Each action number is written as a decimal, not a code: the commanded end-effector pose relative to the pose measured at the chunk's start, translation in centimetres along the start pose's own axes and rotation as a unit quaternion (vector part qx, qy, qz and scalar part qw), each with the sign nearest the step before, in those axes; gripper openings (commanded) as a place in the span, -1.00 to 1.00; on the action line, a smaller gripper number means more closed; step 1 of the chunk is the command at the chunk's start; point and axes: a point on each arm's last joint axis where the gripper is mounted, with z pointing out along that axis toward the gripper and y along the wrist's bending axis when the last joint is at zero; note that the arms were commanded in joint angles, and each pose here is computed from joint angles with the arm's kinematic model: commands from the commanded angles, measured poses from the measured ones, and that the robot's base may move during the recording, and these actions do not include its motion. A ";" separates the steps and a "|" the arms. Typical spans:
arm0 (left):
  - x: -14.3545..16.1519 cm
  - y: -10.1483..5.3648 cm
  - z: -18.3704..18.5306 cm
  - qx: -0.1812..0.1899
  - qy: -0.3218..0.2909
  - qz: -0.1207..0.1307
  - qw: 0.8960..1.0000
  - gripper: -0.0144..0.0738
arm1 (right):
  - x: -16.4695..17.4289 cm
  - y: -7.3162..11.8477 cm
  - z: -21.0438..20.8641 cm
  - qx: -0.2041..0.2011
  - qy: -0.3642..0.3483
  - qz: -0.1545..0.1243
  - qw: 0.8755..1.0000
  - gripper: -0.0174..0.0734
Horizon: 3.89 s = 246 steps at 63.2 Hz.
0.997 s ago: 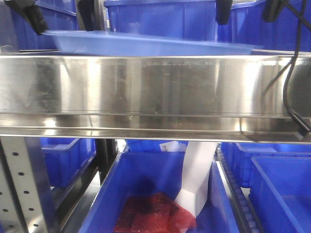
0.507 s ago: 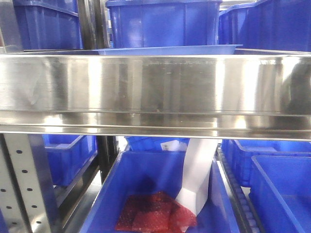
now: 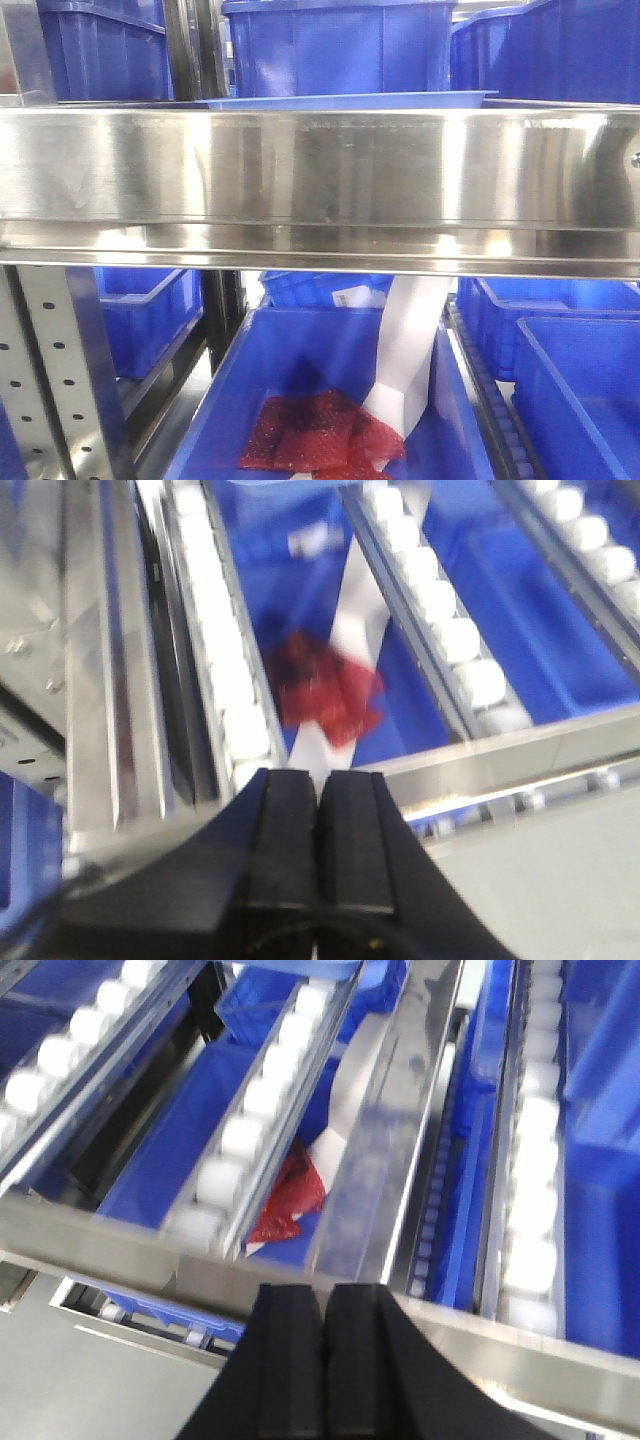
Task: Grab blue tray and place on right shelf
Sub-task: 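Open both grippers to release the tray on the shelf, then withdraw both grippers away from the tray on the shelf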
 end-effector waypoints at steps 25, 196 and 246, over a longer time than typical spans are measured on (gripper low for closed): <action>11.2 1.0 -5.1 0.027 -0.287 0.011 0.958 -0.78 | 8.4 -1.6 -4.8 -0.041 -0.286 -0.073 0.955 -0.49; 24.1 5.1 0.2 -0.208 -0.361 -0.081 0.906 -0.78 | 14.7 -3.7 -2.0 0.120 -0.349 -0.018 0.929 -0.49; 24.1 5.1 0.2 -0.208 -0.361 -0.081 0.906 -0.78 | 17.1 -4.6 0.6 0.124 -0.392 0.021 0.911 -0.49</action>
